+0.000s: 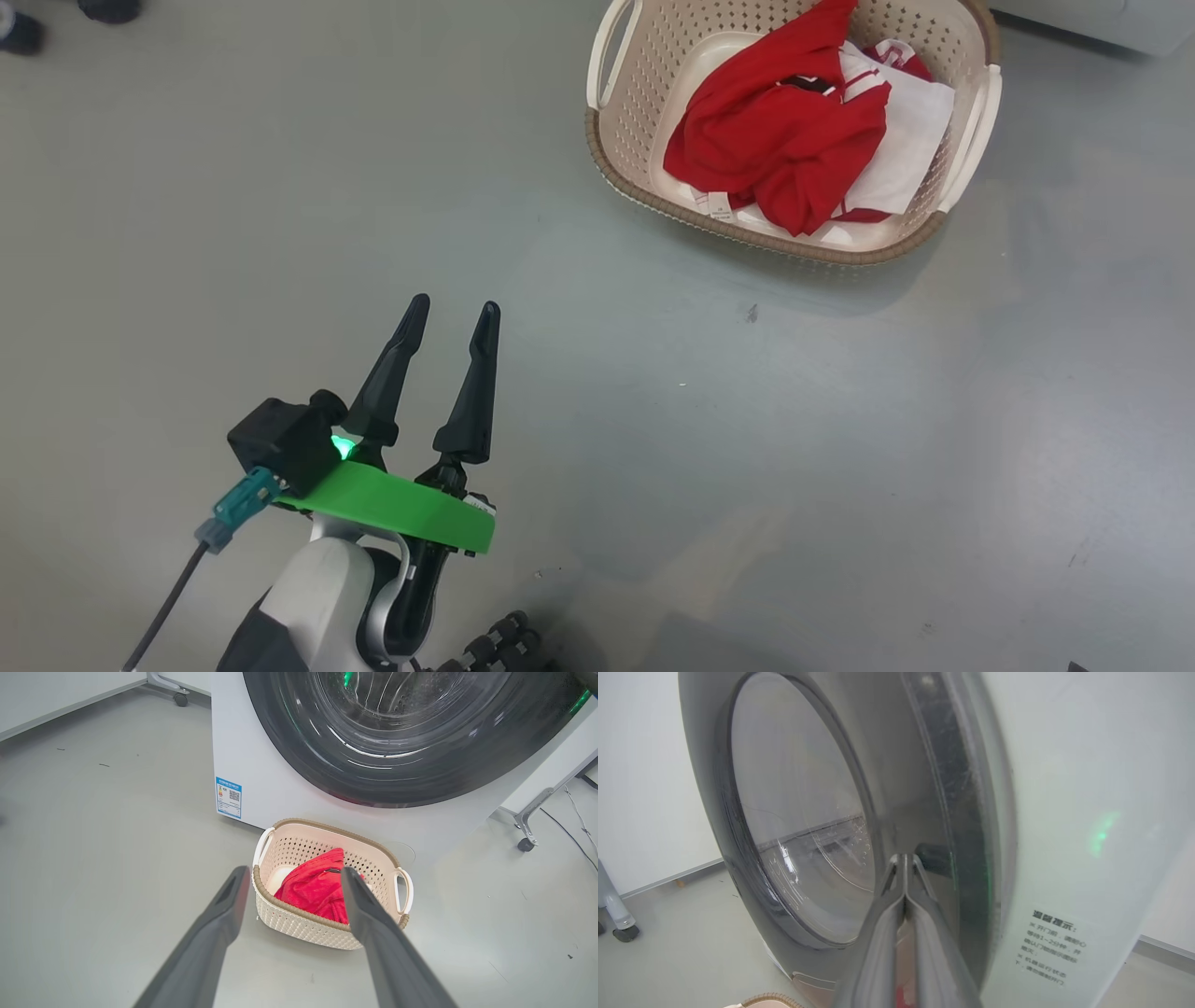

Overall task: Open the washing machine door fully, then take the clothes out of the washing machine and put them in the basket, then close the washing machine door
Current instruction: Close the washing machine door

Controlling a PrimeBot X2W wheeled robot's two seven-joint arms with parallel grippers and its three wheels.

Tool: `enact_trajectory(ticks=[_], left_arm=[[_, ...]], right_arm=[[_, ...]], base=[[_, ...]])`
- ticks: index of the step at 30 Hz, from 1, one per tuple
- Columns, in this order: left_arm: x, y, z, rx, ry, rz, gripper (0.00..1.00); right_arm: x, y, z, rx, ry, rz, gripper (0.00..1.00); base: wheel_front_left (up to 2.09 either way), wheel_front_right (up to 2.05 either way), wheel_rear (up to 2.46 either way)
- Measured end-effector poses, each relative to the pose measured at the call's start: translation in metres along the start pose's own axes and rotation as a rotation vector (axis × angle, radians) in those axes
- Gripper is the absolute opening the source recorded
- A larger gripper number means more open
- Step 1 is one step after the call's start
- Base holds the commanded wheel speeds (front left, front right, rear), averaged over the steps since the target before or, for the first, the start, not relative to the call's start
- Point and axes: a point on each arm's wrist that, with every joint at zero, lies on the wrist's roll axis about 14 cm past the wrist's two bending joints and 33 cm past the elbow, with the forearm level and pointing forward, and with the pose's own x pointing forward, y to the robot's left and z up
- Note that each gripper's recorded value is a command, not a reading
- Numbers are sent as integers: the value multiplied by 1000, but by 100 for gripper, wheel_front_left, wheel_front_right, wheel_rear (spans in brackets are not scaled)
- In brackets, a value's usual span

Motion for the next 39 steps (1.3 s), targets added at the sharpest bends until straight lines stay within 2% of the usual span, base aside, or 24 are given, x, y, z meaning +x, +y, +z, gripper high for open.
enact_trajectory(ticks=[14,25,33,39], left_arm=[[3,6,0,-3,1,22,100],[8,3,-1,1,6,7,100],[6,4,17,-2,-41,9,100],[3,3,36,2,-97,3,100]], right_arm=[[15,-13,-6,16,-15,-79,0],[16,-11,-7,23,-30,-88,0],[1,-9,-5,-16,-24,-90,0],[-20,17,-14,-37,24,-30,0]], base=[[0,0,0],[0,0,0],[0,0,0],[0,0,0]])
